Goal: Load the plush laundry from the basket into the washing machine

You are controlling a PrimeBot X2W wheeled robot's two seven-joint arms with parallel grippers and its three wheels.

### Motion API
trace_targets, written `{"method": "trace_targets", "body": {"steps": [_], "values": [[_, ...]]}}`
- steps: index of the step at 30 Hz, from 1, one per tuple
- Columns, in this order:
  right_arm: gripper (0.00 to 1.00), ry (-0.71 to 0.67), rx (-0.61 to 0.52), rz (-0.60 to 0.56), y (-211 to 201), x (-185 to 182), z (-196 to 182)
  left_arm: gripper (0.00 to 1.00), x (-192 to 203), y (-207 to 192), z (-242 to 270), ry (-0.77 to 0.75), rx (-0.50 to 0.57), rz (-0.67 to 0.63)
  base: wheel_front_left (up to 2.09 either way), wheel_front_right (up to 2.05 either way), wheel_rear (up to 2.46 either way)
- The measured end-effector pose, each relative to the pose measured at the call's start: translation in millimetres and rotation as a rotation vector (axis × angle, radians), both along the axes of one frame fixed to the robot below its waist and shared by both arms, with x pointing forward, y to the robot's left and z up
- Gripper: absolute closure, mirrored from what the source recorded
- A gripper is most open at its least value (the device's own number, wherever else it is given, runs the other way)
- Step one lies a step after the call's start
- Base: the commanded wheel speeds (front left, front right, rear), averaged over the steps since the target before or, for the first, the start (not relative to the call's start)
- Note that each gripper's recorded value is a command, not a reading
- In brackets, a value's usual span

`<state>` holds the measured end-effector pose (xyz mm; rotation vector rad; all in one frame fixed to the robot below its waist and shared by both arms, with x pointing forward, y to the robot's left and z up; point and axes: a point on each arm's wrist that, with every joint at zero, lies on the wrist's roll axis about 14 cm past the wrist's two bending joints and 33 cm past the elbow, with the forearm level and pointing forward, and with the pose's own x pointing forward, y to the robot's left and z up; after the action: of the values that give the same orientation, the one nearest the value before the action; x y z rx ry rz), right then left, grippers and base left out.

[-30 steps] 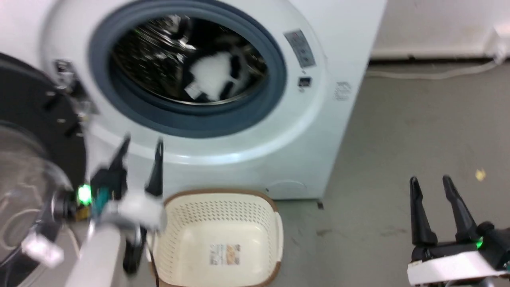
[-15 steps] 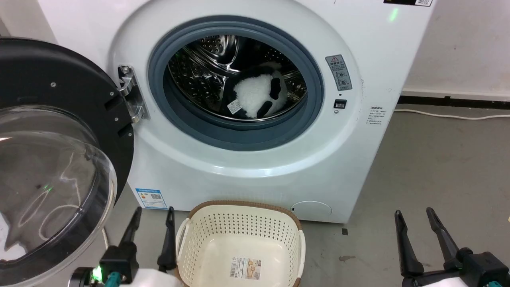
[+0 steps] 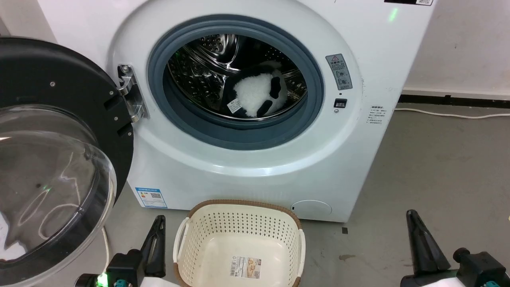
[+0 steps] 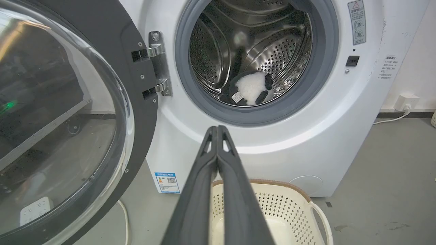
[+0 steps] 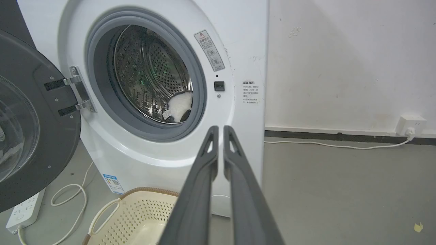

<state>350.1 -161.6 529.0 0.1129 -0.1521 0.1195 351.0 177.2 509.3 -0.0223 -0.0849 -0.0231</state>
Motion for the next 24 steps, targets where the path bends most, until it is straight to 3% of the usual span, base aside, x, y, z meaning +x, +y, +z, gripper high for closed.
{"method": "trace_targets", "body": {"steps": [24], "values": [[1.00,0.043,-0.025,0.002,0.1,1.6,-5.6,1.00,3.0,0.0,-0.1,0.028,0.012,0.001,0.00,0.00,0.00]]}}
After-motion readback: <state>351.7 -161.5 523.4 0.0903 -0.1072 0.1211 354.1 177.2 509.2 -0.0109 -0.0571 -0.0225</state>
